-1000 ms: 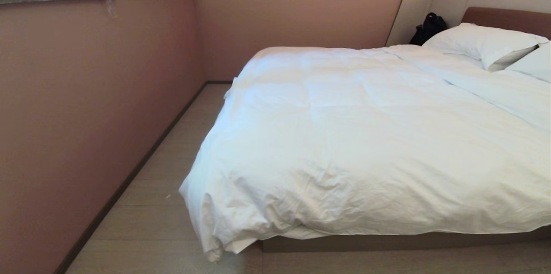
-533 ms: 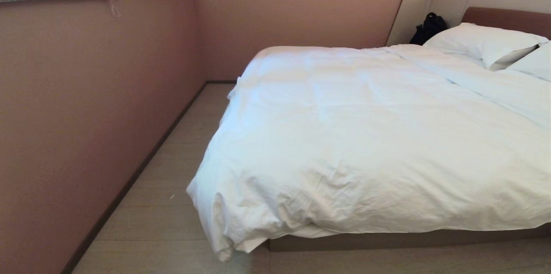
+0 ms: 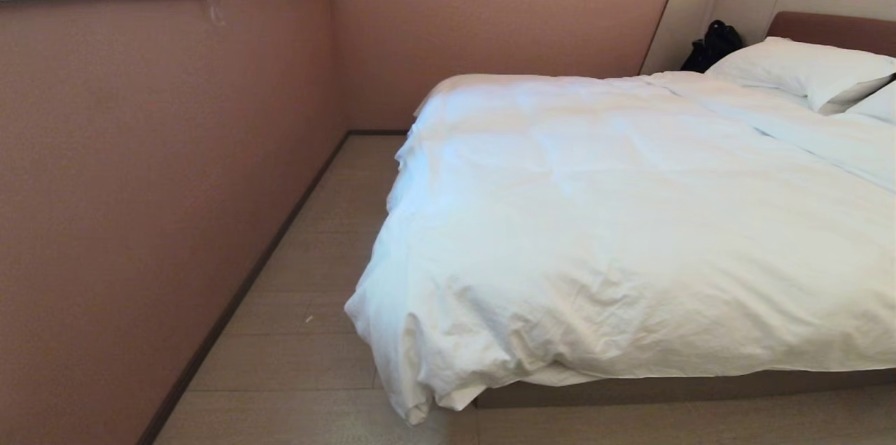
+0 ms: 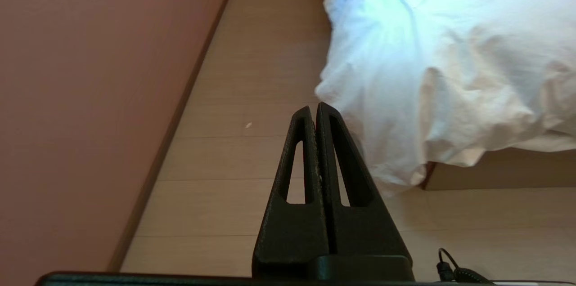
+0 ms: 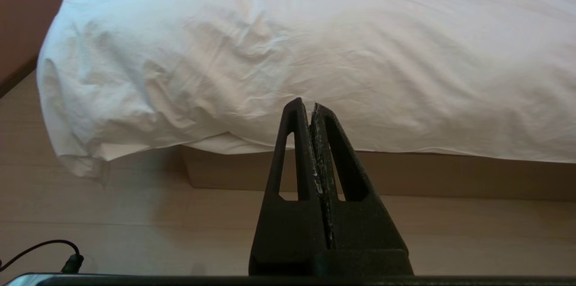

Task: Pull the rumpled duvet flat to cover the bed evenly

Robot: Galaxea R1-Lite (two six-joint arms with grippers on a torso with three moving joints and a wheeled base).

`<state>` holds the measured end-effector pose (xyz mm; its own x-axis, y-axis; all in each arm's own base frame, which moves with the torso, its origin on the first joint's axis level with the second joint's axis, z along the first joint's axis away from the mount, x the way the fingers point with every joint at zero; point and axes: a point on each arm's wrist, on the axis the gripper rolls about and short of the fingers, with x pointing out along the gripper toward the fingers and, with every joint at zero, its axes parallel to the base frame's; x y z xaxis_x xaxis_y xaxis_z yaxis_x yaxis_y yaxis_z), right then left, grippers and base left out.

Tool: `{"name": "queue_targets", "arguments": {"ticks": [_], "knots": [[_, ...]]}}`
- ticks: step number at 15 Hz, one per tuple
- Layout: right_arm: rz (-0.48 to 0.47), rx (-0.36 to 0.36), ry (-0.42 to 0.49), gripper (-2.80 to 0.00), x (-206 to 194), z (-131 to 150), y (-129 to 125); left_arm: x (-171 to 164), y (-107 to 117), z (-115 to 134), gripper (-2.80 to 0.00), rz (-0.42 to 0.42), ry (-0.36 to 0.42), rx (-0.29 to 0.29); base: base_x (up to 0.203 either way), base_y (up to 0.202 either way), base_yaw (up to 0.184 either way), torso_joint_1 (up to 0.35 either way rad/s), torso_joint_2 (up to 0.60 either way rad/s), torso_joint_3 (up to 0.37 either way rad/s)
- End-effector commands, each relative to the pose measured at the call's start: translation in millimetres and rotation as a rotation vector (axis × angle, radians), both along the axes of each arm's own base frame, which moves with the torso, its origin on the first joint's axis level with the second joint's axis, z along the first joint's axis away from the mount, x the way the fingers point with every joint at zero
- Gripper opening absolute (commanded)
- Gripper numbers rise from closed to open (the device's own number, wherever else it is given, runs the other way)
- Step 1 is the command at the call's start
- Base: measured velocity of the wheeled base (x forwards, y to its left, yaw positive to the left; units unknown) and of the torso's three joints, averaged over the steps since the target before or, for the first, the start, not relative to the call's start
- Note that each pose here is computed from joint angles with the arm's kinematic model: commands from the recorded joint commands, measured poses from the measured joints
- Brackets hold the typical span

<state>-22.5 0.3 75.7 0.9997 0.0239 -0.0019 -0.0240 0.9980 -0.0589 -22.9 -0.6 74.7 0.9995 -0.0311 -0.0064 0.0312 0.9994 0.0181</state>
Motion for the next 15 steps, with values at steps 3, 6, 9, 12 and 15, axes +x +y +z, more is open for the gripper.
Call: {"name": "queue_targets", "arguments": {"ticks": [3, 6, 9, 12, 15], "knots": [[0.001, -0.001, 0.0, -2.8, 0.0, 0.0, 0.0, 0.1, 0.0, 0.0, -2.8, 0.0, 0.001, 0.0, 0.0, 0.198, 0.001, 0.003, 0.0, 0.004], [0.001, -0.001, 0.0, -2.8, 0.0, 0.0, 0.0, 0.1, 0.0, 0.0, -2.8, 0.0, 0.001, 0.0, 0.0, 0.196, -0.002, 0.004, 0.0, 0.006], [0.001, -0.001, 0.0, -2.8, 0.0, 0.0, 0.0, 0.1, 0.0, 0.0, -2.8, 0.0, 0.001, 0.0, 0.0, 0.196, 0.0, 0.004, 0.0, 0.001], [0.001, -0.001, 0.0, -2.8, 0.0, 0.0, 0.0, 0.1, 0.0, 0.0, -2.8, 0.0, 0.001, 0.0, 0.0, 0.191, 0.001, 0.002, 0.0, 0.002], [0.001, -0.001, 0.0, -2.8, 0.0, 0.0, 0.0, 0.1, 0.0, 0.0, -2.8, -0.001, 0.001, 0.0, 0.0, 0.075, 0.002, 0.002, 0.01, 0.001]]}}
